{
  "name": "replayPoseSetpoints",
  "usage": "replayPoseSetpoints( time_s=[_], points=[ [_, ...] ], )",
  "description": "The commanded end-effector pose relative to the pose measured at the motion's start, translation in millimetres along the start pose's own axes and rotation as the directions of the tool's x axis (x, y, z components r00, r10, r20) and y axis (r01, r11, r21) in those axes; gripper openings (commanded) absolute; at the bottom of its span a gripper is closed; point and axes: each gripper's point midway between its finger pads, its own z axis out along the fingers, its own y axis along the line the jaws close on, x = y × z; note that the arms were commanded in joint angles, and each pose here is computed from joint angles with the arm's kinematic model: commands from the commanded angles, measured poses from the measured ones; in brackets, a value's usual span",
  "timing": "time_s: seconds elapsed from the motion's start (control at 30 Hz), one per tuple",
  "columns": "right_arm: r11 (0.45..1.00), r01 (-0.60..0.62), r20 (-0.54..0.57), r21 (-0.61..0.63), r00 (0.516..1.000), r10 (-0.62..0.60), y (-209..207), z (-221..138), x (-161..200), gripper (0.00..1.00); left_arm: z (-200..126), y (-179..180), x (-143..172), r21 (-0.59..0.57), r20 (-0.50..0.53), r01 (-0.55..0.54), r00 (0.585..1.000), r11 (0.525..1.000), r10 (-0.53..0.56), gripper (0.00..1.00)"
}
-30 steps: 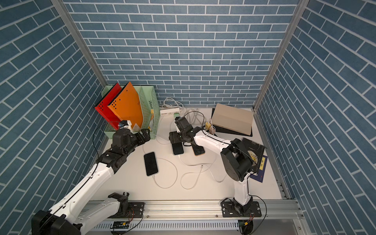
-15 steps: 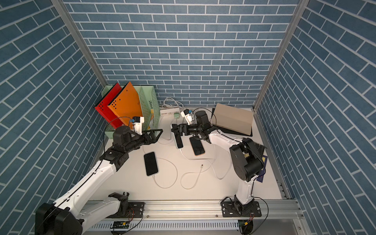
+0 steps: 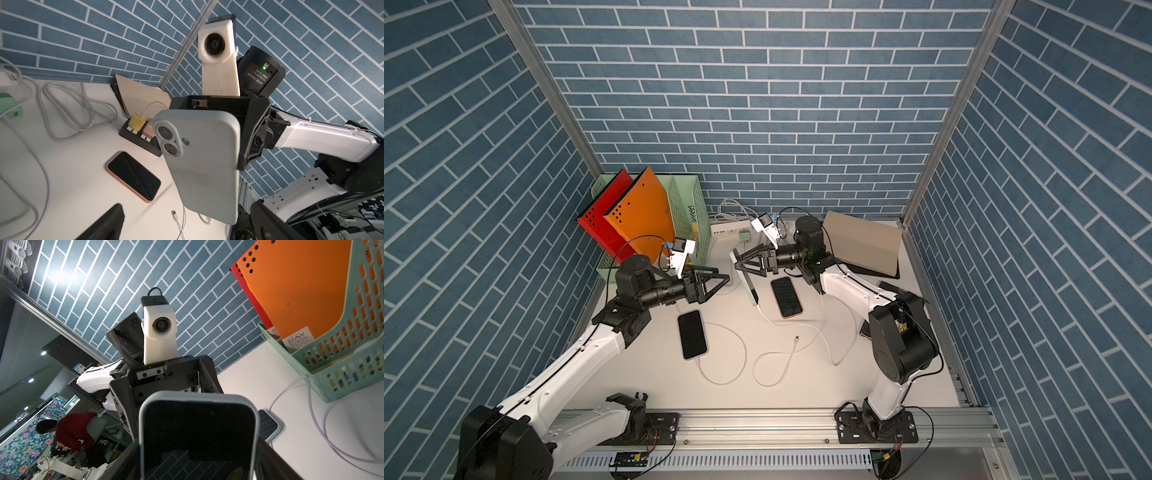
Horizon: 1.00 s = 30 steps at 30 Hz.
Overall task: Unplug the charging cable from the phone
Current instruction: Pick up the phone at the center of the board.
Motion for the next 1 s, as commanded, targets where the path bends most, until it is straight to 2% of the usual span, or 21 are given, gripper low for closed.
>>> replayPoseSetpoints(
  time_s=[0.0,0.13,0.33,0.6,0.97],
  points=[
    [0.992,0.088,0.004,-0.088,0.996,-0.088,43,-4,-13,0.13,10,-23,0,0.106,-0.031,-0.06,0.997,0.993,0.064,1.0],
    [0.988,0.104,0.021,-0.11,0.995,-0.103,56,-3,-19,0.11,27,-30,10,0.14,-0.086,-0.067,0.993,0.988,0.08,1.0],
    [0.988,0.126,0.05,-0.092,0.991,-0.122,60,-4,-24,0.09,38,-37,9,0.162,-0.098,-0.078,0.991,0.984,0.095,1.0],
    [0.987,0.148,0.132,-0.063,0.981,-0.139,65,-6,-34,0.06,43,-45,8,0.183,-0.091,-0.098,0.989,0.978,0.116,1.0],
    [0.986,0.15,0.152,-0.075,0.979,-0.137,68,-7,-37,0.05,36,-64,2,0.237,-0.074,-0.15,0.982,0.96,0.172,1.0]
  ],
)
